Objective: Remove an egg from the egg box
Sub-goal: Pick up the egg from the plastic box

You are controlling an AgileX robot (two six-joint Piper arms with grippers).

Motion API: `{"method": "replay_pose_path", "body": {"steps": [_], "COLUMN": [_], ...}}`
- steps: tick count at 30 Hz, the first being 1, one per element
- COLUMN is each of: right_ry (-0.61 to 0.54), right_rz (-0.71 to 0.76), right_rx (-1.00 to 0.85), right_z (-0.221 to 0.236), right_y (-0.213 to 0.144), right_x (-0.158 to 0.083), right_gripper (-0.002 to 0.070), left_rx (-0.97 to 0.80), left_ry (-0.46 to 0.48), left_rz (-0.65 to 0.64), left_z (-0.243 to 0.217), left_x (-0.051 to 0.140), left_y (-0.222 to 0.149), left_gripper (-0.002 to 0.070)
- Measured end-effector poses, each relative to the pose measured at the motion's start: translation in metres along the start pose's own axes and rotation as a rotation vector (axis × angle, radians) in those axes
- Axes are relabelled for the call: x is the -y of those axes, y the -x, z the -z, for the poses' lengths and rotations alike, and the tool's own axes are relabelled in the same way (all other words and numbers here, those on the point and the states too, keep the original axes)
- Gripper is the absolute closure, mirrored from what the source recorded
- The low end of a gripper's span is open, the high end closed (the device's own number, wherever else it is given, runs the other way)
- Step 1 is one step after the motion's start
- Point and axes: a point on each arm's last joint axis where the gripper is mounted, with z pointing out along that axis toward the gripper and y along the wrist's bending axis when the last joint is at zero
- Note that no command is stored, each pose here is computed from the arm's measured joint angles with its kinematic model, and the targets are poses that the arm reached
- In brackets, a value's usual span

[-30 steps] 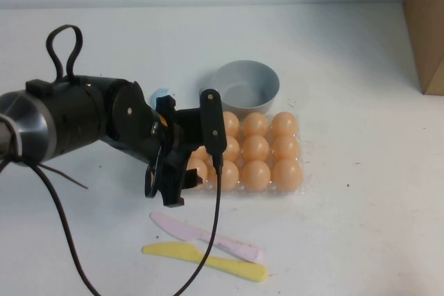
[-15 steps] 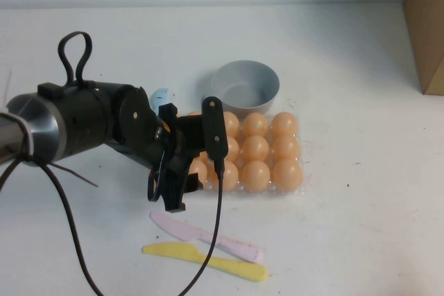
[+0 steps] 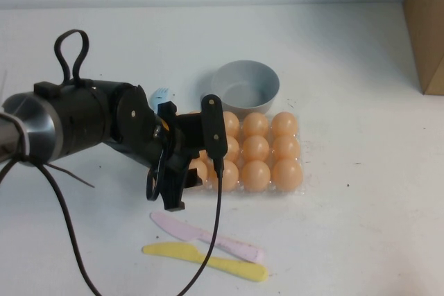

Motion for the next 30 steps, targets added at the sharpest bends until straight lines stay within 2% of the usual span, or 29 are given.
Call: {"method": "replay_pose_path", "body": {"steps": [1,4,6,10,17,19,25,30], "right_ry": [0.000,0.000,0.000,0.000,0.000,0.000,0.000,0.000], "right_rz": [0.000,0.000,0.000,0.000,0.000,0.000,0.000,0.000], "right_rx": [0.000,0.000,0.000,0.000,0.000,0.000,0.000,0.000], "right_z": [0.000,0.000,0.000,0.000,0.000,0.000,0.000,0.000], "right_y": [0.000,0.000,0.000,0.000,0.000,0.000,0.000,0.000], "right_x": [0.000,0.000,0.000,0.000,0.000,0.000,0.000,0.000], "right_gripper": [0.0694,0.0694,0.0694,0.0694,0.0694,0.0694,0.0694,0.0694], "left_rx": [0.003,0.016,0.024,0.039,0.039,0.037,0.016,0.008], "left_ry": [0.004,0.020,0.031,0.050,0.049,0.045,0.017,0.008], "left_rz": [-0.001,-0.004,-0.006,-0.011,-0.009,-0.009,-0.007,-0.005], "left_z": [0.003,0.013,0.020,0.032,0.036,0.035,0.022,0.015], "left_x": [0.000,-0.001,-0.002,-0.003,-0.002,-0.002,0.000,0.000], "left_y": [0.001,0.003,0.004,0.006,0.006,0.006,0.003,0.002], "left_gripper": [0.0377,0.0494,0.0530,0.0554,0.0552,0.0522,0.0290,0.0244]}}
